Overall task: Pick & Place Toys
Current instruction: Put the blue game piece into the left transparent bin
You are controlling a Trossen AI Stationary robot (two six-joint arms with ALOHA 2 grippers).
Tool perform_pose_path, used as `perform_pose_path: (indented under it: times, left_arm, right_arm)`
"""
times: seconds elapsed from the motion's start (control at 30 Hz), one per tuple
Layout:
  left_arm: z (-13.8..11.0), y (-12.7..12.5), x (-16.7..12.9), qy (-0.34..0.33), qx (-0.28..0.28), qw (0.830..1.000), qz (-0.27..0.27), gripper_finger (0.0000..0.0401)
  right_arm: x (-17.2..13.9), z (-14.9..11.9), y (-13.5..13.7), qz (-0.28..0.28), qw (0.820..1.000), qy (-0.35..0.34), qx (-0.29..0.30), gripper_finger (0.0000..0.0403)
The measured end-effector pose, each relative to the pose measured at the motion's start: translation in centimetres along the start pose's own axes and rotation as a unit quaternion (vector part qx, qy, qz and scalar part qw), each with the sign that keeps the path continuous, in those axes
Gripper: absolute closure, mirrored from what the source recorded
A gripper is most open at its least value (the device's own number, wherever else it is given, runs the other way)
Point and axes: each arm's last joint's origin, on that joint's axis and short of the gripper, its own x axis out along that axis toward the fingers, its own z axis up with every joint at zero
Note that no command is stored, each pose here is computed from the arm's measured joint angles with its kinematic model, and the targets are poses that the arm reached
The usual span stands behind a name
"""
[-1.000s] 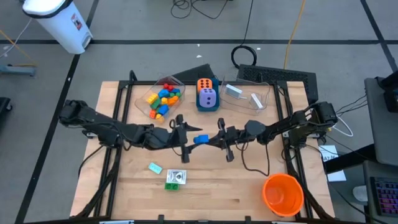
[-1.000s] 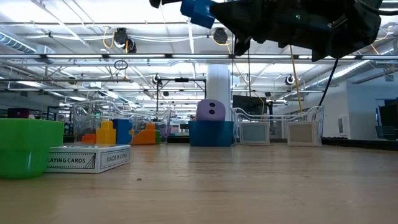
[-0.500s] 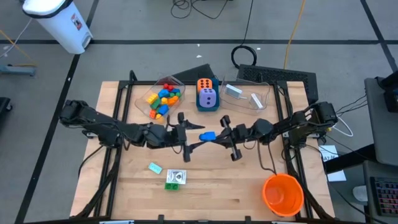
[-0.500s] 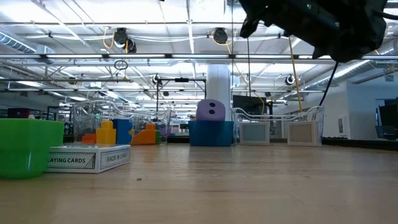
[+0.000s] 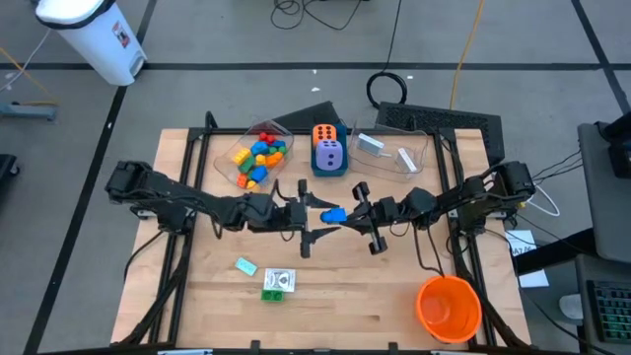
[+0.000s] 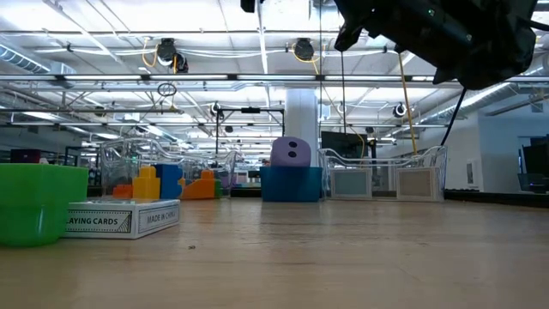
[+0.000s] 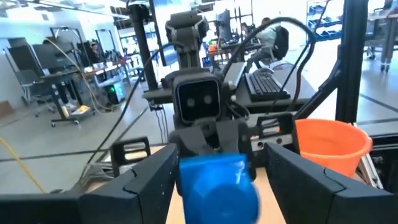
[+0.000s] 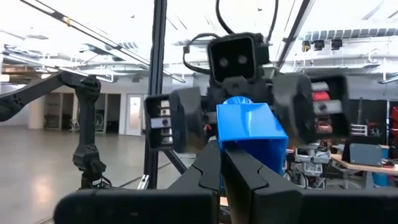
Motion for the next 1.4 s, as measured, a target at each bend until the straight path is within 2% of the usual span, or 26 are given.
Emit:
perform_pose_path:
  times: [0.4, 0.9, 1.07, 1.23, 1.4]
  left_arm:
    - [-0.8, 0.5, 0.6, 0.004, -0.007, 1.0, 0.002, 0.0152]
    - [0.2, 0.4, -0.5, 0.022, -0.004, 1.0, -0.007, 0.0252]
    - [0.0, 0.5, -0.5, 0.034, -0.017, 0.999, -0.007, 0.0263]
    - [0.1, 0.5, -0.6, 0.035, -0.007, 0.999, -0.009, 0.025]
    - [0.4, 0.6, -1.0, 0.043, -0.005, 0.999, -0.013, 0.0264]
  right_arm:
    - [0.0, 0.0, 0.1, 0.011, 1.0, 0.0, -0.005, 0.0403]
    - [0.0, 0.0, 0.1, 0.011, 1.0, -0.002, -0.01, 0.0403]
    - [0.0, 0.0, 0.1, 0.011, 1.0, -0.001, -0.01, 0.0402]
    - [0.0, 0.0, 0.1, 0.015, 1.0, -0.001, -0.005, 0.0379]
    - [0.0, 0.0, 0.2, 0.037, 0.999, 0.0, -0.005, 0.0333]
